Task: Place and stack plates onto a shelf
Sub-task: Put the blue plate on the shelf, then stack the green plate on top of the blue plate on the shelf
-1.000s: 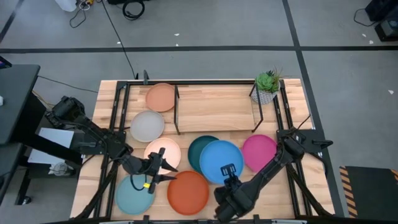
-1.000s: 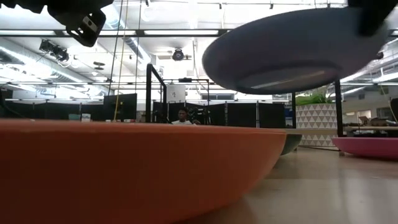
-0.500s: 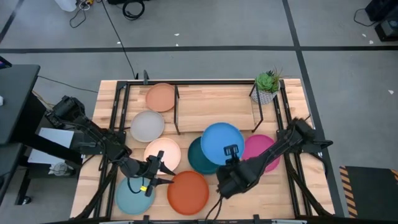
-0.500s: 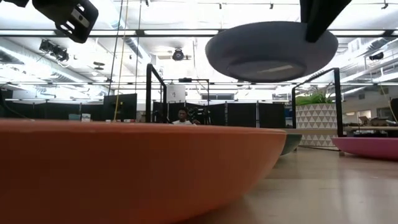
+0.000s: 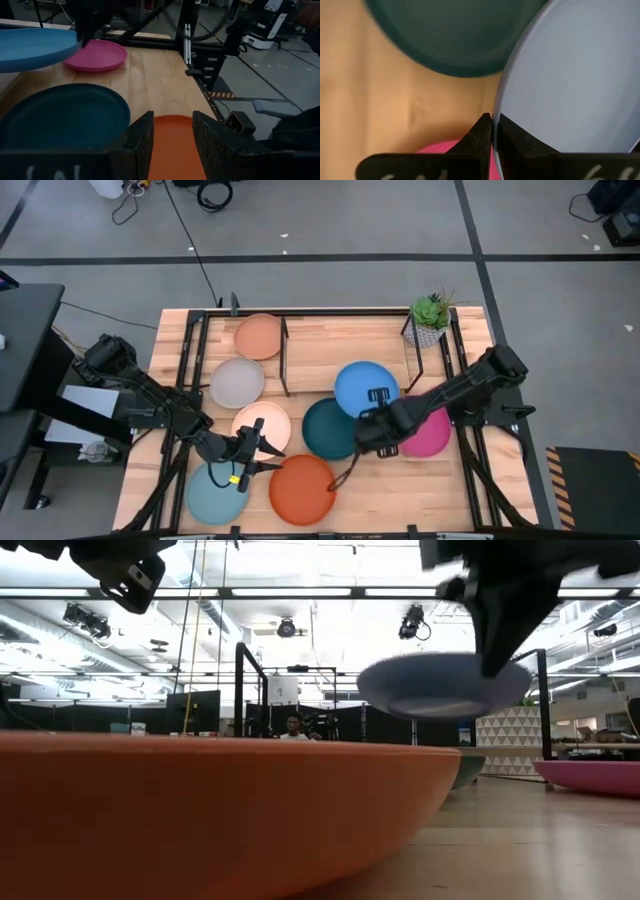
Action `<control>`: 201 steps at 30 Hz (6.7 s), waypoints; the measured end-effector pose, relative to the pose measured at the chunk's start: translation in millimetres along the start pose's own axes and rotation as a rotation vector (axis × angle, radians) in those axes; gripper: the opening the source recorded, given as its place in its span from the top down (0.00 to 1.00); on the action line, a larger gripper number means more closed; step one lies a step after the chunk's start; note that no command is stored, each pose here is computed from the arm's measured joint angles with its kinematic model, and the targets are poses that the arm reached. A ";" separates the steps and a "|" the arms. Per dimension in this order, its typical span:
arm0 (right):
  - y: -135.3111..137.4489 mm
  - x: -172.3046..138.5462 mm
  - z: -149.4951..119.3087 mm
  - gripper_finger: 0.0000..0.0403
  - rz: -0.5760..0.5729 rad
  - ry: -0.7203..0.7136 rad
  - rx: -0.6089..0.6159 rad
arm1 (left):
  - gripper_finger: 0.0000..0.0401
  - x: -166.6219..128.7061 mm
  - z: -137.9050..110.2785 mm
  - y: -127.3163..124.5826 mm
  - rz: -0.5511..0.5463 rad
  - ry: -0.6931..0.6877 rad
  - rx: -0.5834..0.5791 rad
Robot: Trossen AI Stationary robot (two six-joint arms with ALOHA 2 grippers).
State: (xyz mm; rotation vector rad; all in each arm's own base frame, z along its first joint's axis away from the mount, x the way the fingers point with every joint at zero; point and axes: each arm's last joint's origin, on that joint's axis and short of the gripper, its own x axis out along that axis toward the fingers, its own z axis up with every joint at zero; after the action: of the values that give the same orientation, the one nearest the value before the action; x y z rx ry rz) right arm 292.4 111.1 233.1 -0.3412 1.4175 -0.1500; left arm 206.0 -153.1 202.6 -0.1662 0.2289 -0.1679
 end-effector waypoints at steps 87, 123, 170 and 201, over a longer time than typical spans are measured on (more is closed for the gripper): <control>52.5 7.6 0.5 0.66 0.156 -0.316 -0.114 | 0.65 0.1 -3.2 1.7 0.024 0.026 -0.010; 103.4 53.6 23.6 0.95 0.140 -0.106 -0.306 | 0.65 1.7 -2.9 5.9 0.053 0.028 -0.006; 33.8 -47.2 6.6 0.94 -0.123 -0.052 -0.054 | 0.65 1.4 -3.7 5.5 0.053 0.034 -0.011; -81.1 36.7 -34.0 0.94 -0.120 0.003 0.162 | 0.65 1.5 -4.0 6.6 0.077 0.032 -0.002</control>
State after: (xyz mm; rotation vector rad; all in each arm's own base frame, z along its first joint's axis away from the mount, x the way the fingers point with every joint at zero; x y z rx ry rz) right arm 272.7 18.8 220.7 -0.2917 1.3778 -0.3614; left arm 207.5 -147.5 197.3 -0.1560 0.2670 -0.0944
